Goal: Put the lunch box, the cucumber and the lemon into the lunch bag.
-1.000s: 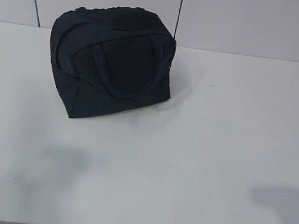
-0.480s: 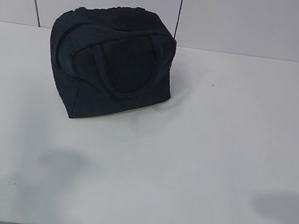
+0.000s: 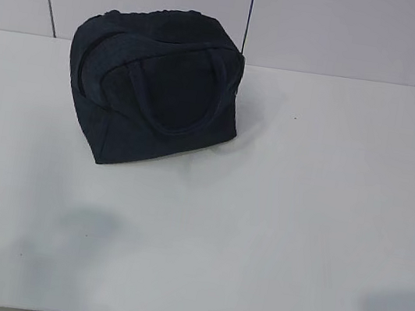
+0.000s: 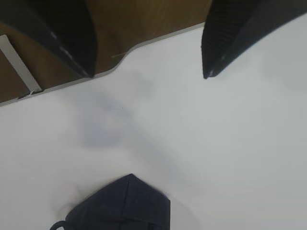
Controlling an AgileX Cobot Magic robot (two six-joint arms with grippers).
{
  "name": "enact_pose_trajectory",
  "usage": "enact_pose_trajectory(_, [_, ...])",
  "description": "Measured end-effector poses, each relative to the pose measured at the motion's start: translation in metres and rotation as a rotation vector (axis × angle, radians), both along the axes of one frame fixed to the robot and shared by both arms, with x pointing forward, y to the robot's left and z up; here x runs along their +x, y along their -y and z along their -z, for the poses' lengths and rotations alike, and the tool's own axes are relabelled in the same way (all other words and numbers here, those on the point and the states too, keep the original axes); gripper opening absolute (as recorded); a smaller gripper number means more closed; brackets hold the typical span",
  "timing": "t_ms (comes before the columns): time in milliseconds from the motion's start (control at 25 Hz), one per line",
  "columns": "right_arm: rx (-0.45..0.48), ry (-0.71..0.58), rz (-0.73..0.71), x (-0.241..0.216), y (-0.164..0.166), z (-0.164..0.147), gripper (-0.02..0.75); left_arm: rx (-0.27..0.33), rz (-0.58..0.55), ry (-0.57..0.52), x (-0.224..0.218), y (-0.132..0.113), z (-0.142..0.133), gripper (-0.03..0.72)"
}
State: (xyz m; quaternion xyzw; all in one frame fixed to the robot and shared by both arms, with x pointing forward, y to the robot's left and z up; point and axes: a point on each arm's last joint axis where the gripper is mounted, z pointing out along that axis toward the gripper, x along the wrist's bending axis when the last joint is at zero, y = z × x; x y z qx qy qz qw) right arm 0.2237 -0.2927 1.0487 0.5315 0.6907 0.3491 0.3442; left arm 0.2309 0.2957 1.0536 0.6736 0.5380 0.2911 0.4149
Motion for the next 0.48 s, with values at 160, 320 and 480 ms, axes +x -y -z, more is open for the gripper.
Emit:
enact_pose_trajectory(160, [0.000, -0.004, 0.001, 0.0019, -0.0001, 0.0028, 0.588, 0.006, 0.004, 0.002, 0.0000, 0.0000, 0.0000, 0.494])
enact_pose_trajectory(320, [-0.016, -0.001, 0.012, 0.0024, 0.0015, 0.0030, 0.588, 0.008, 0.005, 0.000, 0.0003, 0.0001, 0.0006, 0.494])
enact_pose_trajectory(480, [-0.050, 0.003, 0.036, 0.0028, 0.0050, 0.0030, 0.587, 0.014, 0.005, -0.003, 0.0008, 0.0000, 0.0019, 0.494])
